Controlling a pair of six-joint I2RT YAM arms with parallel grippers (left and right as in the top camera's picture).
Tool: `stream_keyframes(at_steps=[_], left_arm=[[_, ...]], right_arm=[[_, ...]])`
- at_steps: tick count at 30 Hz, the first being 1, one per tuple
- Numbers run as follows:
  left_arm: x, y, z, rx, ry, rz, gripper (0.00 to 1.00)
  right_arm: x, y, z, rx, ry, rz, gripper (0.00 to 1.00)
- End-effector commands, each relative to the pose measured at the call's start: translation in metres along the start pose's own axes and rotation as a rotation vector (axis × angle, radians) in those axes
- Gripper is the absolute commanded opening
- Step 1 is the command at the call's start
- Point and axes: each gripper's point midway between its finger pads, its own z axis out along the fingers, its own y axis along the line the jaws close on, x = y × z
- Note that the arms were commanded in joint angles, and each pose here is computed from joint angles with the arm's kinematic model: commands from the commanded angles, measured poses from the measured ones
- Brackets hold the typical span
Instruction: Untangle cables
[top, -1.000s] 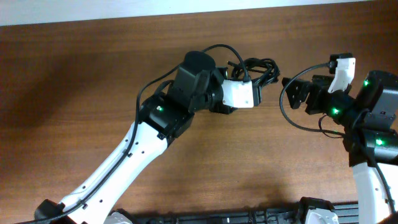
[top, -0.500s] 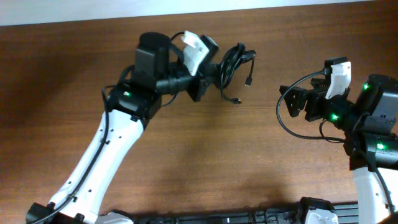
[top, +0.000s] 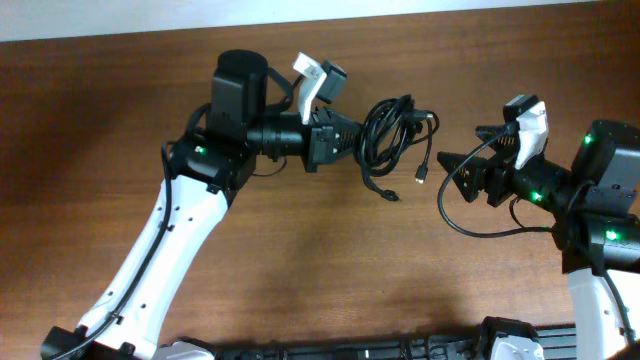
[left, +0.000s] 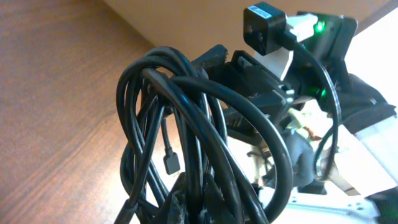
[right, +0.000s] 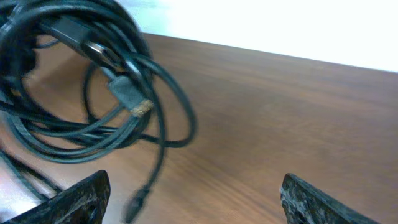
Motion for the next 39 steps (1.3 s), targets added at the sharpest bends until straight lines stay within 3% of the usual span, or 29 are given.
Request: stream_keyframes(at_steps=[1, 13, 18, 23, 39], left_arm=[[-0.01, -0.016, -0.015, 0.035, -0.025, -0.04, 0.0], [-0.003, -0.036, -0.015, 0.151, 0.014, -0.036, 0.0], [-0.002, -0.047, -0.006, 0.182, 0.027, 0.0, 0.0], [-0.006, -0.053, -0.002, 0.193, 0.016, 0.049, 0.0], [0.008, -0.079, 0.01, 0.296, 0.075, 0.061, 0.0]], right_arm=[[-0.006, -0.023, -0.006, 0.146, 0.003, -0.073, 0.86], [-0.02, -0.029, -0.006, 0.173, -0.047, -0.06, 0.9], [-0.029, -0.005, 0.0, 0.006, -0.094, -0.063, 0.91], [-0.024, -0.005, 0.004, -0.019, -0.075, -0.03, 0.91], [-0.038, -0.026, 0.007, 0.067, -0.118, -0.073, 0.91]])
